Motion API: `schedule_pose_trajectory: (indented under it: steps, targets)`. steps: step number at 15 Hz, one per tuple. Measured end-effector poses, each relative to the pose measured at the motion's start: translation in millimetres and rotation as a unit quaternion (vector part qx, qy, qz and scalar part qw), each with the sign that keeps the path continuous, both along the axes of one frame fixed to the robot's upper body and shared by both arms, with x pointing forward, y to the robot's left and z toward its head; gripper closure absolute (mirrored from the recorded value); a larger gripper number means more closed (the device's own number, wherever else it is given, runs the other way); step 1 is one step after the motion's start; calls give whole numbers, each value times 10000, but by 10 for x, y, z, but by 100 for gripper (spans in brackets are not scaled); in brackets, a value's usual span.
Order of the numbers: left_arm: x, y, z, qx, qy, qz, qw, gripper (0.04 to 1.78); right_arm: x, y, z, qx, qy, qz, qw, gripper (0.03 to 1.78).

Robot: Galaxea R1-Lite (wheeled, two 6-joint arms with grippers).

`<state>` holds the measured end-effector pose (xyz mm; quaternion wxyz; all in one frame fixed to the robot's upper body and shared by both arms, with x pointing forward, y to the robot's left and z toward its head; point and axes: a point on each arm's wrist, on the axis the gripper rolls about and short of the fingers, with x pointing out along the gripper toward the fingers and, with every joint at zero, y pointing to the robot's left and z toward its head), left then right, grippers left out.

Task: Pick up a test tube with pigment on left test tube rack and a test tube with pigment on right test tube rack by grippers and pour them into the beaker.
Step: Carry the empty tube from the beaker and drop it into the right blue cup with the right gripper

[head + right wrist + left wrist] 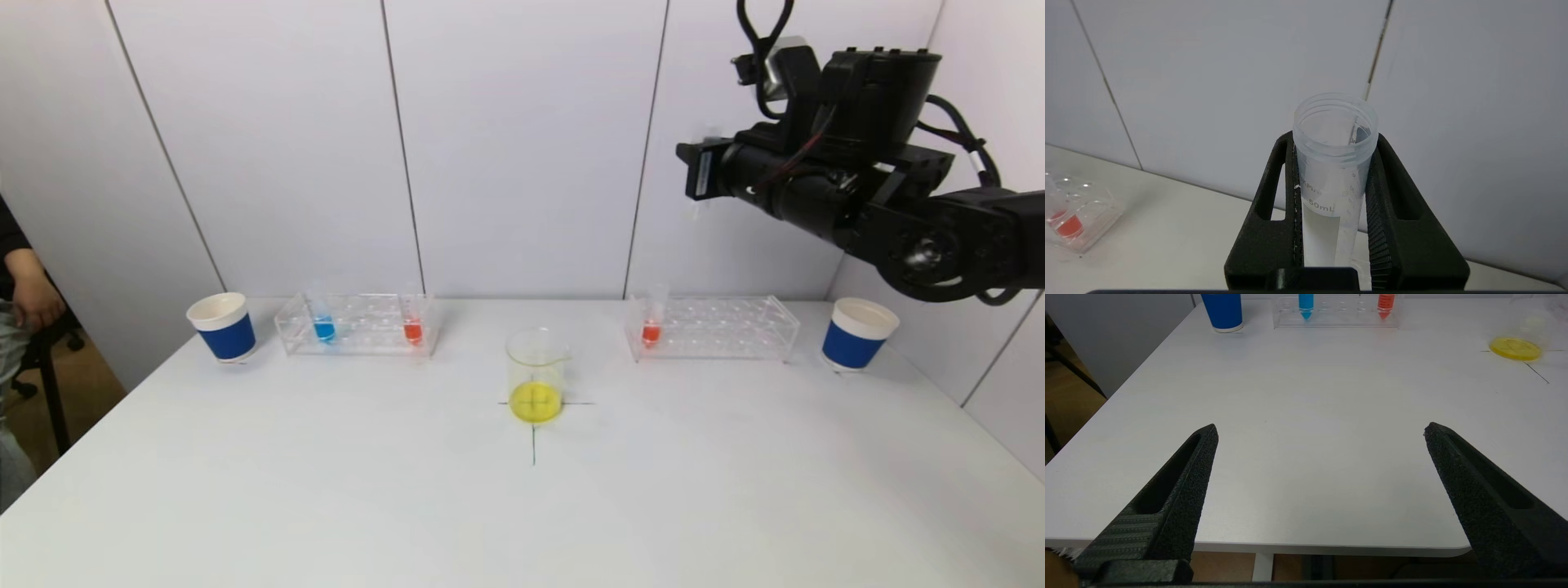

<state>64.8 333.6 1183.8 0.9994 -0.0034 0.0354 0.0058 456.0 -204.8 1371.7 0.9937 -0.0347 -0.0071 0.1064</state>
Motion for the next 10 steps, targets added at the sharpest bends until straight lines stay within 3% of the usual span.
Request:
schedule_pose_trajectory:
  steps: [3, 7, 10]
  targets:
    - [0, 0, 0, -1, -2, 2, 10000, 6, 7, -396, 60, 125, 345, -506, 9980, 132]
    - [0, 0, 0, -1, -2, -2, 10000, 6, 58, -983, 118, 299, 329, -1206, 9917, 132]
    - [0, 0, 0, -1, -2, -2, 10000, 6, 119, -1361, 69, 365, 355, -1473, 9878, 132]
